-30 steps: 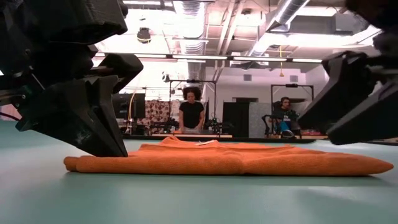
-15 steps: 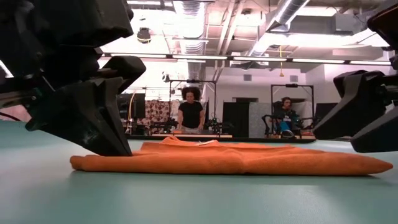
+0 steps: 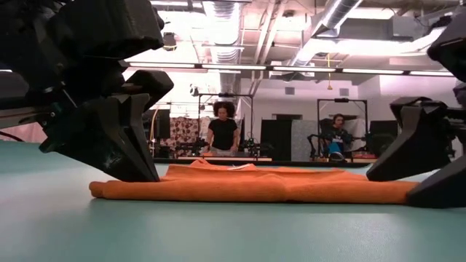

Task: Roll towel into tight, uniform cylinder
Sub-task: Roll the orange table napkin

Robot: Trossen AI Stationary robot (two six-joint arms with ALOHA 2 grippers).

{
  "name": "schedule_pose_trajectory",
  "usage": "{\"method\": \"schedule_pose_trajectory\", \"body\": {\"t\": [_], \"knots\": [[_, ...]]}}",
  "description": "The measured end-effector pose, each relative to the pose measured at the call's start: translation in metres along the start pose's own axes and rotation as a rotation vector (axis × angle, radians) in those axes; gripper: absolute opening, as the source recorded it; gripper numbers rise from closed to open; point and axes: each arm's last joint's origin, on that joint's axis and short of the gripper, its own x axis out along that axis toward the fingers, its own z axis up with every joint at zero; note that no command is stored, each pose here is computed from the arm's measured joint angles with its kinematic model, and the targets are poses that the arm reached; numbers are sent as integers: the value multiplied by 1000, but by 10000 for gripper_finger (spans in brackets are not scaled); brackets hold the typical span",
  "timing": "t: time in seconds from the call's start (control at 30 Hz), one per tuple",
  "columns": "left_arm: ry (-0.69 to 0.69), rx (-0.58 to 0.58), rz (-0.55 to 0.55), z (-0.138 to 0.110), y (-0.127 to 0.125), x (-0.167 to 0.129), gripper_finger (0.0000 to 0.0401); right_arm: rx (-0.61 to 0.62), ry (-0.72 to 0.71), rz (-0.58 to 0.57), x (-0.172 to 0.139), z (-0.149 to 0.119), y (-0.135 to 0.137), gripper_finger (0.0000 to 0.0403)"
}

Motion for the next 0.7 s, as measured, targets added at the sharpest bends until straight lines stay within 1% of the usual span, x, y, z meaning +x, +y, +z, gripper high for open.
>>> {"method": "schedule_pose_trajectory", "body": {"t": [0.07, 0.23, 0.37, 0.5, 0.6, 0.7], "knots": [[0, -1, 0, 0, 0, 0, 0, -3, 12, -6, 7, -11, 3, 254], [4, -7, -3, 0, 0, 0, 0, 84, 9, -48, 23, -30, 11, 252], [13, -2, -5, -1, 0, 0, 0, 145, 1, -76, 24, -37, 16, 232], [19, 0, -5, -2, 0, 0, 0, 153, 0, -77, 21, -38, 18, 189], [17, -3, -9, -2, 0, 0, 0, 155, 2, -68, 21, -38, 18, 145], [12, -15, -38, 2, -1, -1, 0, 151, 2, -74, 21, -37, 18, 98]]}}
